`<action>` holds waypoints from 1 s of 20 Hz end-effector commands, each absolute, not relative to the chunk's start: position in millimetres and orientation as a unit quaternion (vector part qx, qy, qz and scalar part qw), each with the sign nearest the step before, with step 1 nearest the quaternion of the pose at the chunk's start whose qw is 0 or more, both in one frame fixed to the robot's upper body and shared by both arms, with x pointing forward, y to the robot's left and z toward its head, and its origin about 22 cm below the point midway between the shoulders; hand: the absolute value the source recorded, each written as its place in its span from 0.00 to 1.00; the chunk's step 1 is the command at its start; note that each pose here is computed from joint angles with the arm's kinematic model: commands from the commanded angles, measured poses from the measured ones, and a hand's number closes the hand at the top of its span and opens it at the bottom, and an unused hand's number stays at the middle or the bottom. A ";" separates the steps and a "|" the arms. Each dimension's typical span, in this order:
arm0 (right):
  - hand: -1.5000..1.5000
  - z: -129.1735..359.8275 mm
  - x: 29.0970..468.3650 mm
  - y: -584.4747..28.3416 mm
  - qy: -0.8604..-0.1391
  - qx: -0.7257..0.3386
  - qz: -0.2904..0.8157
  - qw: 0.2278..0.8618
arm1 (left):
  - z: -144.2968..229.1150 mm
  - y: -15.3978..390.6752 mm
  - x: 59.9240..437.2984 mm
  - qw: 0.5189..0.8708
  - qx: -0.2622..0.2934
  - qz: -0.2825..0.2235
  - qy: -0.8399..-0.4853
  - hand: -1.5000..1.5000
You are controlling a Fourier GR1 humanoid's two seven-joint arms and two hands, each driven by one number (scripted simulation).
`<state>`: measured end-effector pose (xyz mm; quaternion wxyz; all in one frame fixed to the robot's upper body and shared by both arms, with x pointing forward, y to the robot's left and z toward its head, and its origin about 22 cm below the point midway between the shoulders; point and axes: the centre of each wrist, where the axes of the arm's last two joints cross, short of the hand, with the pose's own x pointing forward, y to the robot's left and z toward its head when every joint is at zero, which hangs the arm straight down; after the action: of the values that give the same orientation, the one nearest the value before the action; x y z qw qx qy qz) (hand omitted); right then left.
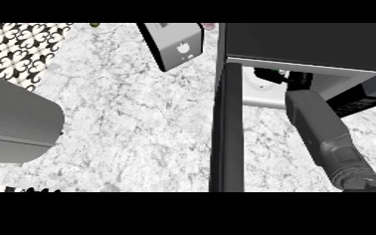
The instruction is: Pick up the milk, place it into the microwave and close the microwave
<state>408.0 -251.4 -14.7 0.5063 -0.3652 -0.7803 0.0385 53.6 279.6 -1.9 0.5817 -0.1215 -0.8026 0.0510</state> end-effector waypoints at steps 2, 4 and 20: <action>1.00 -9.2 409.9 -263.0 -0.759 -0.449 0.020 0.472 | -0.9 285.0 52.4 0.584 -0.125 0.046 -0.801 0.00; 1.00 1.7 417.1 -259.8 -0.760 -0.461 0.023 0.458 | -3.4 279.8 57.0 0.584 -0.126 0.048 -0.801 0.00; 0.00 -35.3 394.8 -258.1 -0.667 -0.516 0.174 0.508 | -7.5 283.4 73.9 0.583 -0.130 0.025 -0.802 0.00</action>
<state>395.7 -274.8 -29.3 0.4996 -0.5651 -0.6466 0.1141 68.8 284.0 -6.3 0.5797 -0.1279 -0.8042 0.0287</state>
